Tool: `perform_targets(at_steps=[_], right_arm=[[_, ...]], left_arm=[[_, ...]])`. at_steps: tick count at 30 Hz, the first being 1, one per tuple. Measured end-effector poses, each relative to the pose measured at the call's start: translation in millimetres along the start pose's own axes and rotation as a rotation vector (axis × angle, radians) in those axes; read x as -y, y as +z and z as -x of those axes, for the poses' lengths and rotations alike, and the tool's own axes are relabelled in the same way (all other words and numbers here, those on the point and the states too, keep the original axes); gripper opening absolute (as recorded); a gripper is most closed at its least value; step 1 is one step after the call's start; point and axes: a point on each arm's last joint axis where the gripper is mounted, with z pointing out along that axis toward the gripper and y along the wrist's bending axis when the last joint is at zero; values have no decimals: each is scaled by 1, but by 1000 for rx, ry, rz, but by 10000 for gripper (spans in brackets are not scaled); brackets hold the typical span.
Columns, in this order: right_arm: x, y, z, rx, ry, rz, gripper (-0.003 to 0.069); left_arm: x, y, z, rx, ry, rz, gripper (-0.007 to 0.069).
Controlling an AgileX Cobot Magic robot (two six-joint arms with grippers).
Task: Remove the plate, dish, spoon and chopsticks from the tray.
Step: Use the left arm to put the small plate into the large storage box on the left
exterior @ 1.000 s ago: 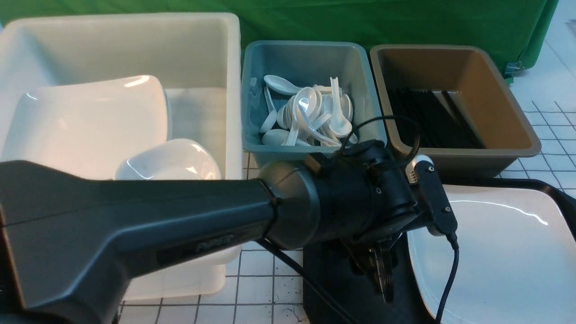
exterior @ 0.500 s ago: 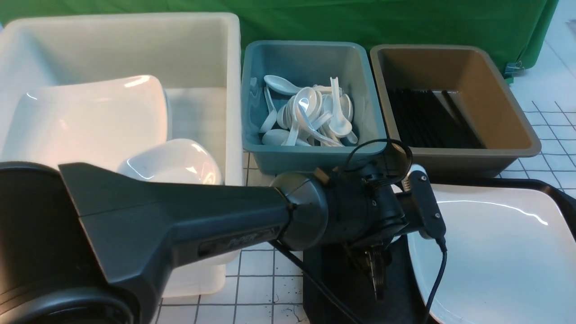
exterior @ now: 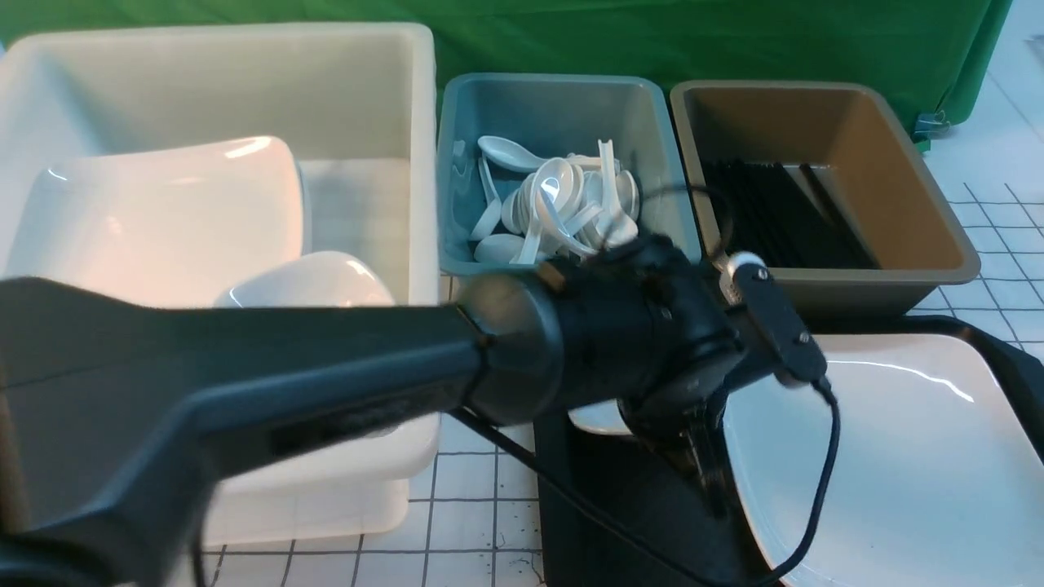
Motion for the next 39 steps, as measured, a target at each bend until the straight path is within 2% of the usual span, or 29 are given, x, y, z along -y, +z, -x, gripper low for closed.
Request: perform_targets(at_steps=[3,8,11,13,16,19,21,27,30,34,39], right_arm=[[0,0,0,0,0,0,218],[0,0,0,0,1,0,218],[0,0,0,0,1,0,218],[0,0,0,0,1,0,218],[0,0,0,0,5,5,222],[0,0,0,0,5,5,230],[0,0,0,0,5,5,231],[0,0,-1,-7,5,5,235],[-1,0,-1,-11,5,6,236],[-1,0,-1,-14,5,6,237],[-1,0,-1,-14,5,6,237]], left_arm=[[-6,-47,3,55,-80,-31,7],[-23,-138,4,243,-151,-1,7],[-36,-190,-8,298,-159,79,7],[-41,-208,-18,288,-167,119,7],[-59,-236,-50,138,-271,270,7],[-74,-224,-71,17,-349,333,7],[-78,-215,-75,-16,-358,337,7],[-115,-160,-107,-178,-425,354,7],[-130,-149,-118,-192,-451,307,7],[-135,-141,-123,-160,-486,178,7],[-135,-136,-123,-159,-489,138,29]])
